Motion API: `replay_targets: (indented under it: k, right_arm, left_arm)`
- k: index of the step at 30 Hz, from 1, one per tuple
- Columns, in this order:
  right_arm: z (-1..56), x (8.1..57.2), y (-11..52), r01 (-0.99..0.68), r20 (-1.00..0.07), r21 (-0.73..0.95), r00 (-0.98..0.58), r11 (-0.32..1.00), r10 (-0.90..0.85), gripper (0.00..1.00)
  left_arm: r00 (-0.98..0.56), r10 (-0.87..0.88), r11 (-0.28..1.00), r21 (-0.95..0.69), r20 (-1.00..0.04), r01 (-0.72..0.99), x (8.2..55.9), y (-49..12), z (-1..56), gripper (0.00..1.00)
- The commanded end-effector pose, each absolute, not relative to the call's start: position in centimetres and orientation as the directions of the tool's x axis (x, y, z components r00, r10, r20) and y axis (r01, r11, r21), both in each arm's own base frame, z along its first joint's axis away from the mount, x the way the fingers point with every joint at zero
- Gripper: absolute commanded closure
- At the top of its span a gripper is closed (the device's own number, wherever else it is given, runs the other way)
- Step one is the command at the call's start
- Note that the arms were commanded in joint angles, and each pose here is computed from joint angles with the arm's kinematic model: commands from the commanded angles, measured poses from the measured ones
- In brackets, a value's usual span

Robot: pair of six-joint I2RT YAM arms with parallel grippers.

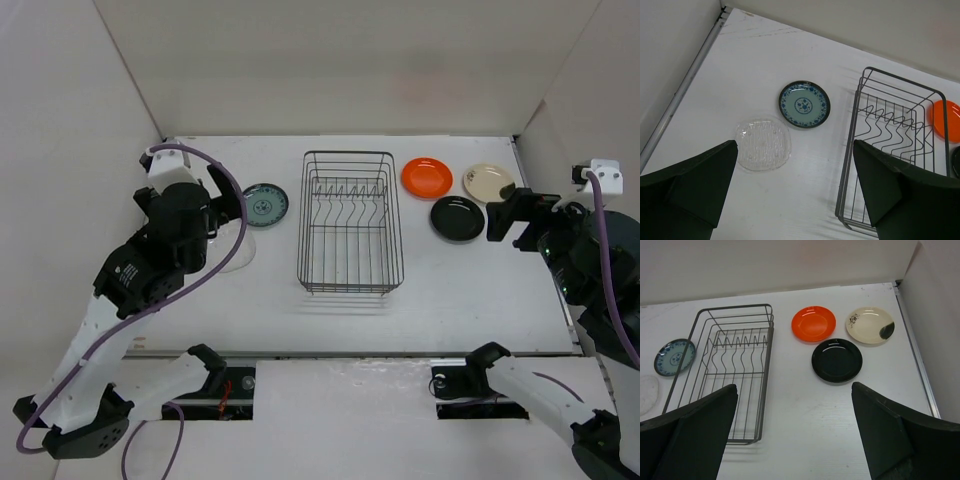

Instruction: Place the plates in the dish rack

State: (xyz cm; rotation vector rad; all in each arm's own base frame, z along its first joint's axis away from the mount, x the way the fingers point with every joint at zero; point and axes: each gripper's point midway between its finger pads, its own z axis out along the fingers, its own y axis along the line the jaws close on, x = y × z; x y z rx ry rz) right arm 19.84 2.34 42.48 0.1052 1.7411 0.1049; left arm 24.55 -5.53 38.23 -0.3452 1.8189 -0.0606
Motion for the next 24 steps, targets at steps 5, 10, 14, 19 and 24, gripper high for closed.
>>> replay_targets:
  k: [5,10,14,19,24]
  right_arm:
    - [42.7,19.5,1.5,0.047,-0.978,0.138,-0.153,0.989,0.144,0.00]
    - [41.8,20.5,1.4,0.091,-0.972,0.135,-0.179,0.987,0.150,0.00]
    - [41.6,23.7,3.5,0.068,-0.970,0.169,-0.164,0.983,0.178,0.00]
    - [37.7,33.4,9.7,-0.056,-0.932,0.211,-0.312,0.976,0.184,0.00]
    - [35.9,40.7,2.6,-0.011,-0.879,0.396,-0.294,0.918,0.375,0.00]
  left_arm:
    - [-0.216,-0.281,0.948,-0.237,-0.935,-0.211,24.4,-5.3,38.5,0.00]
    - [-0.212,-0.280,0.947,-0.233,-0.937,-0.220,25.2,-5.7,38.2,0.00]
    - [-0.236,-0.278,0.956,-0.244,-0.931,-0.165,26.5,-7.8,37.0,0.00]
    - [-0.285,-0.286,0.958,-0.273,-0.915,-0.087,28.2,-11.0,34.8,0.00]
    - [-0.318,-0.298,0.953,-0.297,-0.900,-0.051,29.1,-12.9,32.9,0.00]
